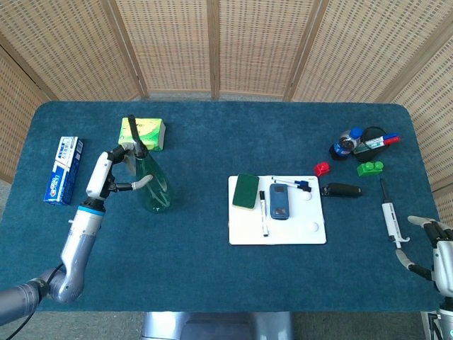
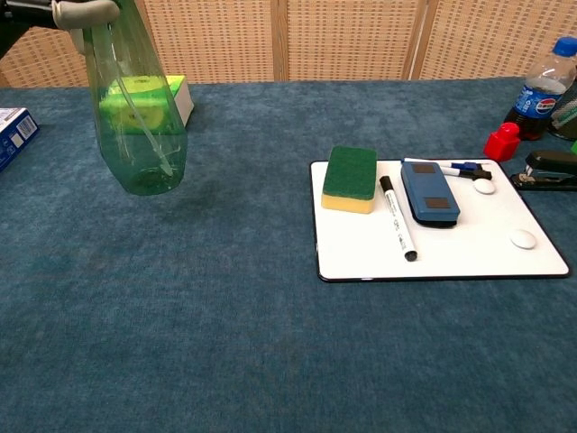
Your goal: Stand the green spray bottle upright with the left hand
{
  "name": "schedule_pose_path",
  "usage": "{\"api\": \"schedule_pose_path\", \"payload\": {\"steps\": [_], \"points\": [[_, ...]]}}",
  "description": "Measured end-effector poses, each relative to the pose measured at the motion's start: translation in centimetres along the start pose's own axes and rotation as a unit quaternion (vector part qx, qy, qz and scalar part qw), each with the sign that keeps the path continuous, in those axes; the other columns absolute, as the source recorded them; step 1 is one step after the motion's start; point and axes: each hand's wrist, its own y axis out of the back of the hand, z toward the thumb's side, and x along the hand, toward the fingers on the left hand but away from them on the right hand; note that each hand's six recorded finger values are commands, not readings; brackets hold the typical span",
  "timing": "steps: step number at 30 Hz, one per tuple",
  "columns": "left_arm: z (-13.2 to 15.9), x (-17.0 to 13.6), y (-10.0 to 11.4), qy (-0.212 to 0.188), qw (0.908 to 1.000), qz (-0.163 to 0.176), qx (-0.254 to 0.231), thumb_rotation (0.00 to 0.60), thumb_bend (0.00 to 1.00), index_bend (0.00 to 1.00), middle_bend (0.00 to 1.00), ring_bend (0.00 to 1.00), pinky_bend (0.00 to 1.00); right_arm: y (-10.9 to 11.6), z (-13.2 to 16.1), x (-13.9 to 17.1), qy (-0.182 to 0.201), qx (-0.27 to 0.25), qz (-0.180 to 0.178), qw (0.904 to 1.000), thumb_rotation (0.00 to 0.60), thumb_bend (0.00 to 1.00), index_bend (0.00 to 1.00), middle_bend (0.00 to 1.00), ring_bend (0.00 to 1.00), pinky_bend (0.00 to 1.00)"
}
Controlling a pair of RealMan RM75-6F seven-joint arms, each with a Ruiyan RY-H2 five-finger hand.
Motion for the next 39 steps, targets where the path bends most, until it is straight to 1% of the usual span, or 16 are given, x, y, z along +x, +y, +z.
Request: {"api": "schedule_pose_path", "payload": {"steps": [4,7,11,21,28,34,37,39], "points": [[-0.8,-0.7,-0.6,-0.014,0.9999,-0.001,-0.005,0.600,0.32,0.52,0.55,0.55,0.62,0.0,-0.1,0.1,-0.003,0.000,0.000,1.0000,0.600,0.23,0.29,0.37,0.31,0.35],[-1.3,-1.2,-1.1,-0.015,0.9997,-0.006,-0.016,0.600,0.32,0.52,0.55,0.55,0.61,0.0,-0.1,0.1,-0.004,0.000,0.001,1.0000,0.600,0.22,0.29,0.37,0.31,0.35],[-1.7,-1.7,-1.7,-0.024,0.9995,-0.015,-0.014,0.600,0.32,0.52,0.54,0.54,0.60,-0.1,-0.1,0.1,-0.007,-0.003,0.002,1.0000,0.600,0.23,0.29,0.37,0.31,0.35],[-2.9,-2.8,-2.7,-0.046,0.9987,-0.021,0.008,0.600,0.32,0.51,0.54,0.53,0.58,-0.3,-0.2,0.1,-0.011,-0.005,0.005,0.9999,0.600,0.22,0.29,0.37,0.31,0.35],[-3.6,-3.3,-3.5,-0.051,0.9979,-0.031,0.023,0.600,0.32,0.51,0.53,0.51,0.55,-0.3,-0.3,0.2,-0.012,-0.005,0.005,0.9999,0.600,0.22,0.29,0.37,0.31,0.35],[-3.7,-3.7,-3.6,-0.058,0.9976,-0.027,0.025,0.600,0.32,0.51,0.52,0.51,0.55,-0.3,-0.2,0.2,-0.012,-0.004,0.005,0.9999,0.600,0.23,0.29,0.37,0.31,0.35],[-3.8,-3.8,-3.6,-0.059,0.9976,-0.027,0.026,0.600,0.32,0.50,0.51,0.48,0.53,-0.2,-0.2,0.2,-0.011,-0.005,0.004,0.9999,0.600,0.23,0.29,0.37,0.31,0.35],[-3.9,-3.9,-3.6,-0.058,0.9976,-0.028,0.024,0.600,0.32,0.49,0.48,0.45,0.51,-0.2,-0.2,0.2,-0.011,-0.005,0.004,0.9999,0.600,0.23,0.29,0.37,0.31,0.35]]}}
